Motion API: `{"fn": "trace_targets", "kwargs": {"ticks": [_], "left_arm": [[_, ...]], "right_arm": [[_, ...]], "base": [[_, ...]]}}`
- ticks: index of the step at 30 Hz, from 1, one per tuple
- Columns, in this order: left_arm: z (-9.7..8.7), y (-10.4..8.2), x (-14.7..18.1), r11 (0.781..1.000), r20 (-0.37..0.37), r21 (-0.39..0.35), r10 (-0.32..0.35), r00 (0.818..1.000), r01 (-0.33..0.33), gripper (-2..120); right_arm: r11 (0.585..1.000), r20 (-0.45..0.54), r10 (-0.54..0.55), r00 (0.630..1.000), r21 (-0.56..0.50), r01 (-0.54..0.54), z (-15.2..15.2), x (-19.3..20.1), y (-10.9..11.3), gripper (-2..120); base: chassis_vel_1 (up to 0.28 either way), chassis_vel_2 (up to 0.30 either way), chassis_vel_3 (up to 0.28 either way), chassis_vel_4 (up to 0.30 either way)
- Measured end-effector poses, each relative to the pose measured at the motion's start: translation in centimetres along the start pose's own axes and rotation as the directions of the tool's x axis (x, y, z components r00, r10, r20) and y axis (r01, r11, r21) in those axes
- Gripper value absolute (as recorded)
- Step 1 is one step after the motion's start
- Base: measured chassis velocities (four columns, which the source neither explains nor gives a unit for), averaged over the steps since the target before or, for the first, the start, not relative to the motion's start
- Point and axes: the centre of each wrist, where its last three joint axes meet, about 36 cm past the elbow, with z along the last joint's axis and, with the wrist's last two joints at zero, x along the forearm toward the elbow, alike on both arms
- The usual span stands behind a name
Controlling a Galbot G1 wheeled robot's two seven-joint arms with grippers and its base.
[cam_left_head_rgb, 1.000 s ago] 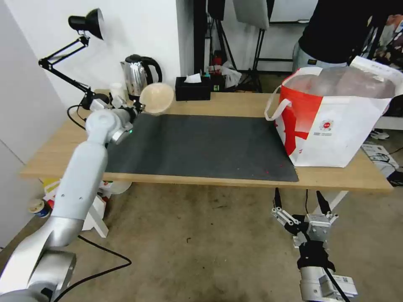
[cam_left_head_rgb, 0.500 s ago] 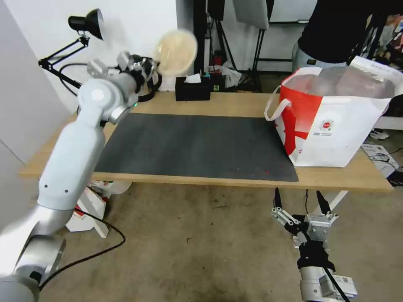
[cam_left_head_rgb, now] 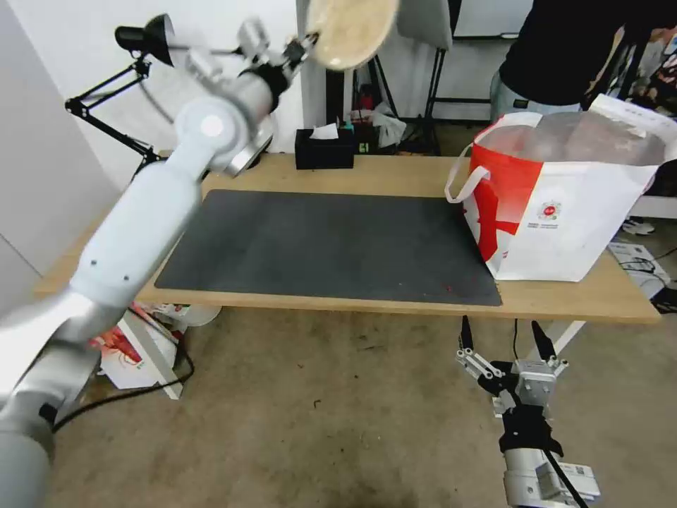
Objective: Pick up the trash from the table and place it into the takeout bag.
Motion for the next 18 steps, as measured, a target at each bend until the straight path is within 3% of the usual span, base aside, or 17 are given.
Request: {"fn": "trace_targets", "kwargs": {"ticks": [2, 4, 6, 18], "left_arm": [[1.8, -1.3, -1.9, 0.998, -0.019, -0.008, 0.060, 0.998, -0.060, 0], [2.2, -1.5, -2.3, 0.998, -0.026, -0.010, 0.069, 0.997, -0.069, 0], [3.8, -2.0, -4.1, 0.996, -0.049, -0.018, 0.090, 0.995, -0.091, 0], [8.9, -3.0, -9.1, 0.993, -0.127, -0.068, 0.083, 0.988, -0.092, 0]], "right_arm": [[1.000, 0.000, 0.000, 1.000, 0.000, 0.000, 0.0, 0.0, 0.0, 100], [1.000, 0.000, 0.000, 1.000, 0.000, 0.000, 0.0, 0.0, 0.0, 100], [1.000, 0.000, 0.000, 1.000, 0.000, 0.000, 0.0, 0.0, 0.0, 100], [1.000, 0.000, 0.000, 1.000, 0.000, 0.000, 0.0, 0.0, 0.0, 100]], "base": [[0.000, 0.000, 0.000, 0.000], [0.000, 0.000, 0.000, 0.000], [0.000, 0.000, 0.000, 0.000], [0.000, 0.000, 0.000, 0.000]]}}
